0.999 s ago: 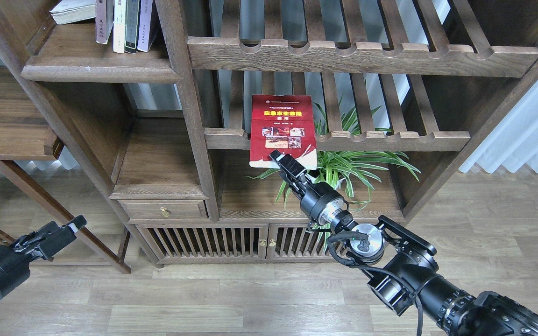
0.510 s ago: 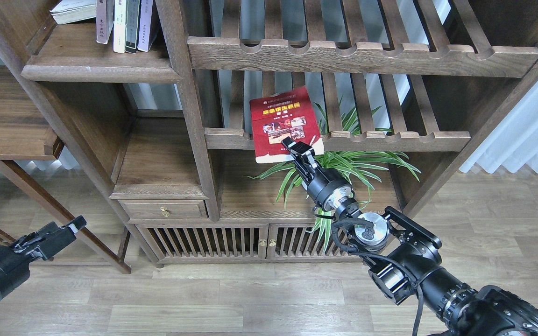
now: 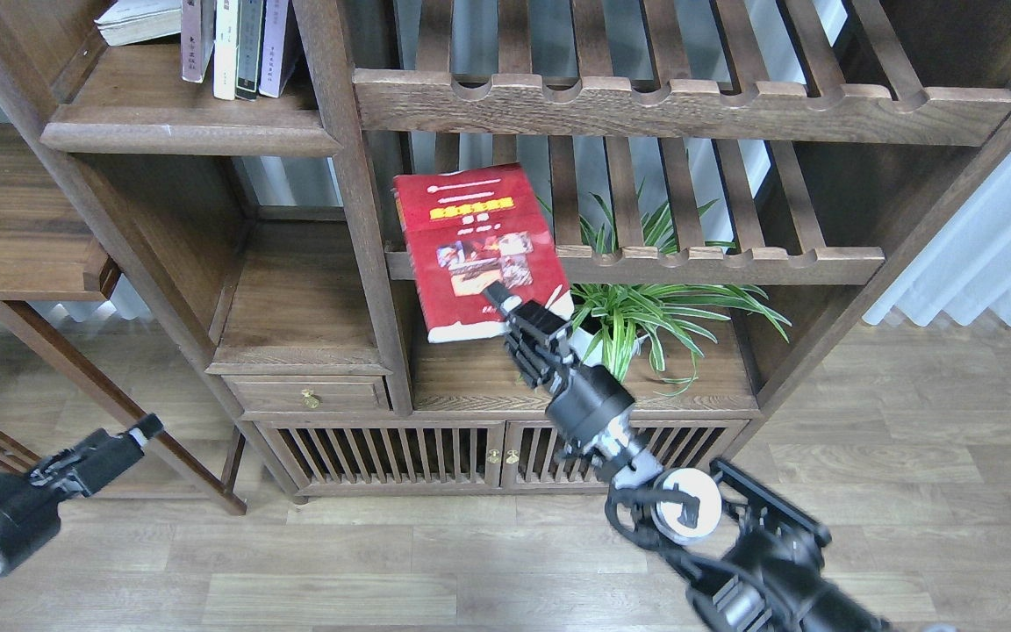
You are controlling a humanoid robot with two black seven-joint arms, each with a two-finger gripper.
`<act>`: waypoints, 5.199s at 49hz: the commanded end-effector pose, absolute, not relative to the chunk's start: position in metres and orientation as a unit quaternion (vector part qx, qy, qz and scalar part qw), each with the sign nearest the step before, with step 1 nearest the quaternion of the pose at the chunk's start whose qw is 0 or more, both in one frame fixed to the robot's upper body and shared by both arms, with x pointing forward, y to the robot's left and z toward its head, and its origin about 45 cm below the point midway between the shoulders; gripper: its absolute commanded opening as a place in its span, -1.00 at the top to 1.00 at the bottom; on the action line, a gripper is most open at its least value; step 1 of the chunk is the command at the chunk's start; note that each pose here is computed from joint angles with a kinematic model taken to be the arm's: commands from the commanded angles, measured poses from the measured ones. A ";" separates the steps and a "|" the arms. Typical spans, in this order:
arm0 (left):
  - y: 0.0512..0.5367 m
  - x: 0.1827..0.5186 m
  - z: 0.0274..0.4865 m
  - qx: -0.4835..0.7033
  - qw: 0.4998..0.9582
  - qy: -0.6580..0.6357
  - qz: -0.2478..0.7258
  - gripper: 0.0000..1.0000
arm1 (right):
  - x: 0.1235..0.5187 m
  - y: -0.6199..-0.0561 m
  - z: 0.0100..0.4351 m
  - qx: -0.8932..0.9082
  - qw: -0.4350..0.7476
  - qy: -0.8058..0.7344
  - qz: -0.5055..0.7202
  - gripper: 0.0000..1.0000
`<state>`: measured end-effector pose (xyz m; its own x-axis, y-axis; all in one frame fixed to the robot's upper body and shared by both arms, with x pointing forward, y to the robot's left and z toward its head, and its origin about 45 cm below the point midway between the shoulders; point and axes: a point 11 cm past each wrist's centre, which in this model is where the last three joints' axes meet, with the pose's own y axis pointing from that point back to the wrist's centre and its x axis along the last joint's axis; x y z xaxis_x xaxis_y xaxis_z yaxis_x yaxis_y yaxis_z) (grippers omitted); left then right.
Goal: Organize books on shelf
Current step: 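Pull the red book down off the middle shelf with the right gripper, then grasp the red book with the left gripper beside the right gripper, then lift the red book with the left gripper onto the upper shelf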
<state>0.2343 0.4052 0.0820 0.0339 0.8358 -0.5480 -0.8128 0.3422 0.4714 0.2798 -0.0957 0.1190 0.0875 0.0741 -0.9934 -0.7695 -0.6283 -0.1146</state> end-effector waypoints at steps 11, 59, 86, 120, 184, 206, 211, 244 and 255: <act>0.353 0.232 0.063 -0.092 0.688 0.476 0.540 -1.00 | 0.220 -0.097 0.081 -0.647 0.260 0.252 0.671 0.91; 0.214 0.243 0.090 -0.305 0.631 0.588 0.404 -1.00 | 0.185 -0.066 0.066 -0.636 0.203 0.196 0.719 0.88; 0.171 0.202 0.066 -0.248 0.613 0.658 0.359 -0.32 | 0.164 -0.060 0.059 -0.629 0.184 0.185 0.733 0.87; 0.187 0.200 0.067 -0.238 0.615 0.654 0.371 0.86 | 0.198 -0.086 0.042 -0.634 0.180 0.237 0.714 0.79; 0.322 0.346 0.254 -0.238 0.799 0.365 0.414 0.89 | 0.192 -0.109 0.013 -0.635 0.140 0.287 0.703 -0.99; 0.367 0.364 0.329 -0.268 0.815 0.268 0.439 0.89 | 0.190 -0.112 0.008 -0.631 0.136 0.294 0.705 -0.99; 0.370 0.363 0.329 -0.258 0.817 0.266 0.442 0.89 | 0.190 -0.112 0.008 -0.631 0.136 0.294 0.705 -0.99; 0.423 0.405 0.440 -0.157 0.840 0.045 0.518 0.87 | 0.190 -0.112 0.008 -0.632 0.136 0.294 0.704 -0.99; 0.401 0.427 0.504 -0.087 0.849 -0.063 0.517 0.85 | 0.190 -0.112 0.008 -0.632 0.136 0.294 0.704 -0.99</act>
